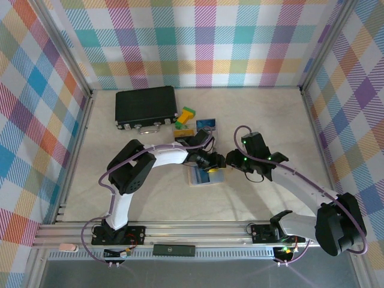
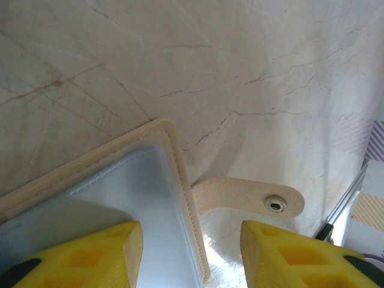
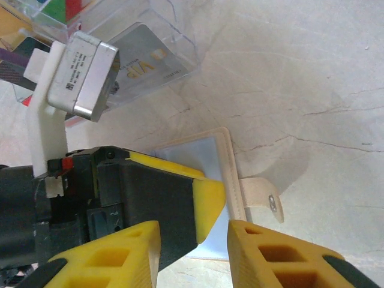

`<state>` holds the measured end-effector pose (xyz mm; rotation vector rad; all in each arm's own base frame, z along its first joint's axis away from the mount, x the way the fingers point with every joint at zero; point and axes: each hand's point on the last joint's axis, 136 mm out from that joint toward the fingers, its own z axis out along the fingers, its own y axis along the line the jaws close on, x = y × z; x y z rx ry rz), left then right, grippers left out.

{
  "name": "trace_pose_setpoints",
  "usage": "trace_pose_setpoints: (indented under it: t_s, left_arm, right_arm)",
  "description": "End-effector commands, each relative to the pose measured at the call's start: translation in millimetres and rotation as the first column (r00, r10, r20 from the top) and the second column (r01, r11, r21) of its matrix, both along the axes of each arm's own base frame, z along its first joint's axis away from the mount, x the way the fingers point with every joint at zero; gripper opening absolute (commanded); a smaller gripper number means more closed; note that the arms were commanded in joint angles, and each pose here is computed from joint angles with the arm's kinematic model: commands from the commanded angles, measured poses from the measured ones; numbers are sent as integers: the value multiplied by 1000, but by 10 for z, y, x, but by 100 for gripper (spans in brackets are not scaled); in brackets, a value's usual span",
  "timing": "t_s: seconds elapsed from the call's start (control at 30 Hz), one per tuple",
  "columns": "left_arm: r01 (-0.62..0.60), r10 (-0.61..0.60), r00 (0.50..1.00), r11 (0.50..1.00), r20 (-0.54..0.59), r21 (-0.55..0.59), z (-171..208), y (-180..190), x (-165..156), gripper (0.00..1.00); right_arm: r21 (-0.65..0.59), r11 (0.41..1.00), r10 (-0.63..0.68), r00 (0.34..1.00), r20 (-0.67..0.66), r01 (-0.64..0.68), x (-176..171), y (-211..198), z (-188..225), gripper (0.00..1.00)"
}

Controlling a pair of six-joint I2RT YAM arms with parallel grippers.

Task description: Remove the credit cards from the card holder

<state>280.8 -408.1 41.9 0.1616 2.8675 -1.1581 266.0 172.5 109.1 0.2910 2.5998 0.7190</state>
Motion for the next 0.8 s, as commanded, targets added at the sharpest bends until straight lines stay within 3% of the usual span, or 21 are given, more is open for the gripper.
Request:
trace_pose_setpoints:
  t_s: [0.0,0.17,0.33,0.53,0.77]
  left_arm:
    - [6,-7,999,1000,35,21,154,15,-7,47]
    - [-32,30,994,999,106,24,506,205,-17,49]
    - [-100,90,986,993,141,65,607,551,-78,52]
    - [-229,210,970,958,123,171,400,1087,-113,50]
    - [-282,268,959,938,93,200,239,1210,-119,39]
  right_arm:
    - [8,1000,-28,1000,3,28,16,-37,24,35]
    - [32,999,-8,1000,9,8,27,12,77,35]
    - [98,993,67,998,10,-68,53,198,126,35]
    - [194,962,201,979,-35,-190,56,508,109,31]
    - [213,944,282,952,-120,-252,20,798,-127,26]
